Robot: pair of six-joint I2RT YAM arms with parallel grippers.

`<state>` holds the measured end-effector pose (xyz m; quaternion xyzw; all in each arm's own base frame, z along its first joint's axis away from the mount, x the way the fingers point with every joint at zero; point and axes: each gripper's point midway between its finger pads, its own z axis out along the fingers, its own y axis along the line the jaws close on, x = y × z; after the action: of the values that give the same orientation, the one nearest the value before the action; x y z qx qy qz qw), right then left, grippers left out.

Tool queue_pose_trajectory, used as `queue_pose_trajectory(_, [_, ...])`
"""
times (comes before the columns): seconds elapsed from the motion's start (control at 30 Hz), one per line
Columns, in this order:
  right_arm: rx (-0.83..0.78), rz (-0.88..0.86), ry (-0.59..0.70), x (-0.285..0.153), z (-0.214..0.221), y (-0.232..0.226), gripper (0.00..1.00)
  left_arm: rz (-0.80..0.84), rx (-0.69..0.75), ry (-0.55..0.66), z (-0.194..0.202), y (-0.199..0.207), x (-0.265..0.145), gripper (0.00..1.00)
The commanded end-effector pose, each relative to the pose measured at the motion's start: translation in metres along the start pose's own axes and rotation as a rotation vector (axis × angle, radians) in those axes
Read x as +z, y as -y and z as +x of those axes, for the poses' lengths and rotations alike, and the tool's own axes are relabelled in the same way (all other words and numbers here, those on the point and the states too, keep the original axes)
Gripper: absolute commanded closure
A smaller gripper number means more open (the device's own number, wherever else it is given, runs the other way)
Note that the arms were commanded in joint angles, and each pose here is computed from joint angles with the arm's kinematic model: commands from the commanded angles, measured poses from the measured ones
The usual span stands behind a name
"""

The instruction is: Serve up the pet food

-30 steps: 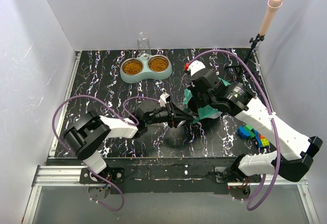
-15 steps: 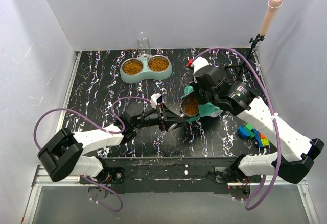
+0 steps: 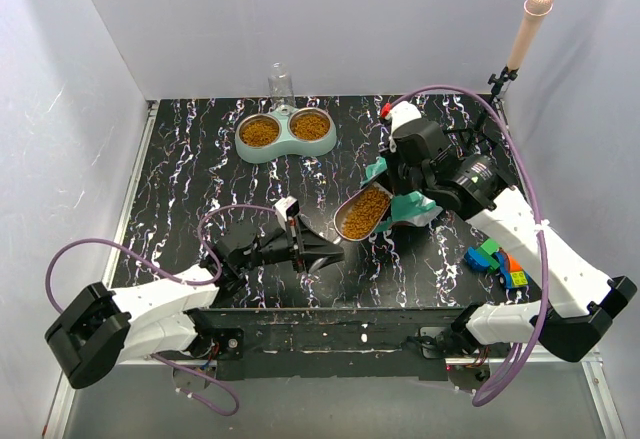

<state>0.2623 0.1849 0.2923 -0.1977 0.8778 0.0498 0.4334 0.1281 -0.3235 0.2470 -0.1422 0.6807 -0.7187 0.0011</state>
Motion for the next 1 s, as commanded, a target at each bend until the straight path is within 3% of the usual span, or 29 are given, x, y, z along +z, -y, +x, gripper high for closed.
queue_pose_trajectory(0.0, [0.034,0.109,0.079,-0.019,-0.020,0.034,0.99,0.124,0.067,0.047,-0.002,0.031,-0.012,1.00])
queue_pose_trajectory(0.37, [0.055,0.136,0.062,-0.023,-0.023,0.041,0.99,0.219,0.179,0.007,0.005,0.042,-0.012,1.00])
queue_pose_trajectory(0.53, [0.064,0.143,0.063,-0.027,-0.023,0.045,0.99,0.353,0.168,0.050,0.006,0.060,-0.027,1.00])
queue_pose_trajectory(0.63, [0.065,0.139,0.057,-0.026,-0.020,0.045,0.99,0.270,0.213,0.055,0.003,0.055,-0.021,1.00])
queue_pose_trajectory(0.8, [0.077,0.131,0.053,-0.028,-0.018,0.044,0.99,0.354,0.187,0.058,0.000,0.076,-0.017,1.00])
queue_pose_trajectory(0.97, [0.092,0.107,0.039,-0.033,-0.010,0.041,0.99,0.269,0.195,0.166,-0.032,0.104,-0.007,1.00])
